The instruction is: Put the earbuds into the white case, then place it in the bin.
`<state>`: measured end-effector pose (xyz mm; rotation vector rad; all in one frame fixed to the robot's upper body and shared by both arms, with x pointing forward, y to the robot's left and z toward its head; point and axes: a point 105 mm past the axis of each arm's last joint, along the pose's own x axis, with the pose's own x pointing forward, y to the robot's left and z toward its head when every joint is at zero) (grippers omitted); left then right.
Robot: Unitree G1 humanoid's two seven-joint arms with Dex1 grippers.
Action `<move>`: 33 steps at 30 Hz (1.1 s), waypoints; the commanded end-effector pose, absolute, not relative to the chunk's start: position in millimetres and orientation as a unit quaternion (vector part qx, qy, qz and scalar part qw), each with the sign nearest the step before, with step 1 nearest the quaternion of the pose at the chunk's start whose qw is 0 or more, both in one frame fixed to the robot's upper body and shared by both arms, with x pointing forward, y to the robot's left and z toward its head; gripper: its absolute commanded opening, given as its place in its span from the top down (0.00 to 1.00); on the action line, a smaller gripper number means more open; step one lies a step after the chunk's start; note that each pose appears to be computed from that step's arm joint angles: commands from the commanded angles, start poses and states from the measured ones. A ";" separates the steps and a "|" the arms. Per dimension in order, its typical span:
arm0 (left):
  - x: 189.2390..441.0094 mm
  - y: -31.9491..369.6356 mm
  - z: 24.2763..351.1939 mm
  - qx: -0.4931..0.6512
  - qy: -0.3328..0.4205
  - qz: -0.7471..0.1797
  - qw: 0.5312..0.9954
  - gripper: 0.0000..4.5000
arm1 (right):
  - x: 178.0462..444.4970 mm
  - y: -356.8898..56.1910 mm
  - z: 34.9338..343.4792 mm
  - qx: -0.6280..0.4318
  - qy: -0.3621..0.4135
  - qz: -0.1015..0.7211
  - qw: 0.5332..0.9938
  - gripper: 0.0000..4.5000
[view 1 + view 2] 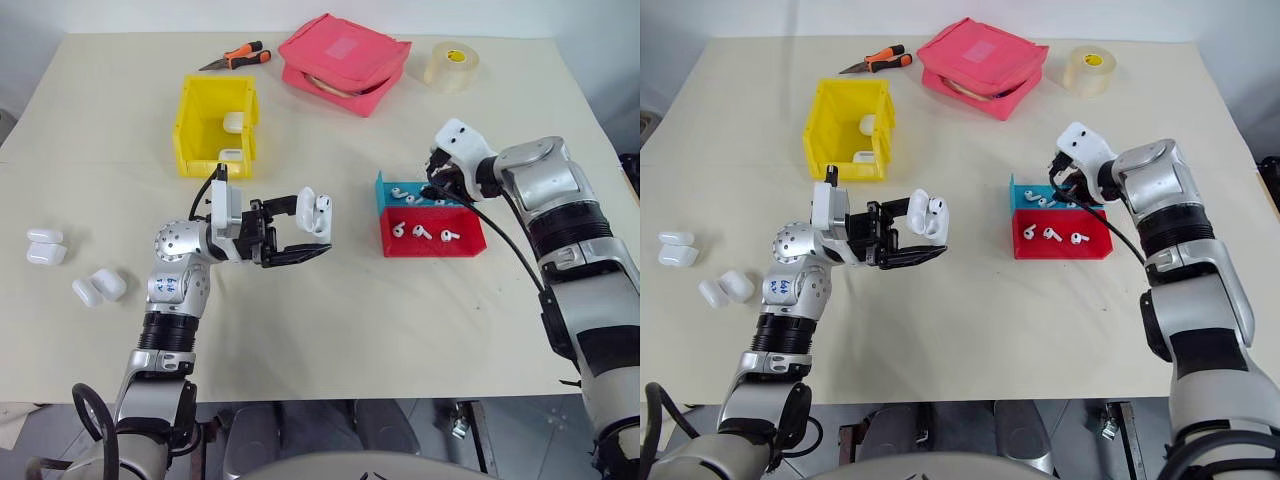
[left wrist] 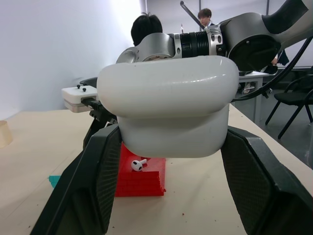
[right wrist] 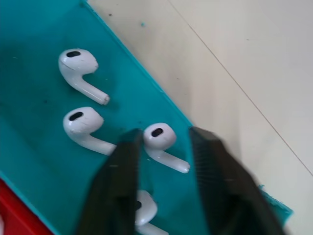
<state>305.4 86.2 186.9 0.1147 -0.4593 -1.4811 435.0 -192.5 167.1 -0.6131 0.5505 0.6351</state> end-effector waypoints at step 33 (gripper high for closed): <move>318.6 74.3 196.6 0.054 -0.218 -0.721 0.656 0.39 | 264.4 -73.4 259.0 0.128 0.016 0.510 0.850 0.90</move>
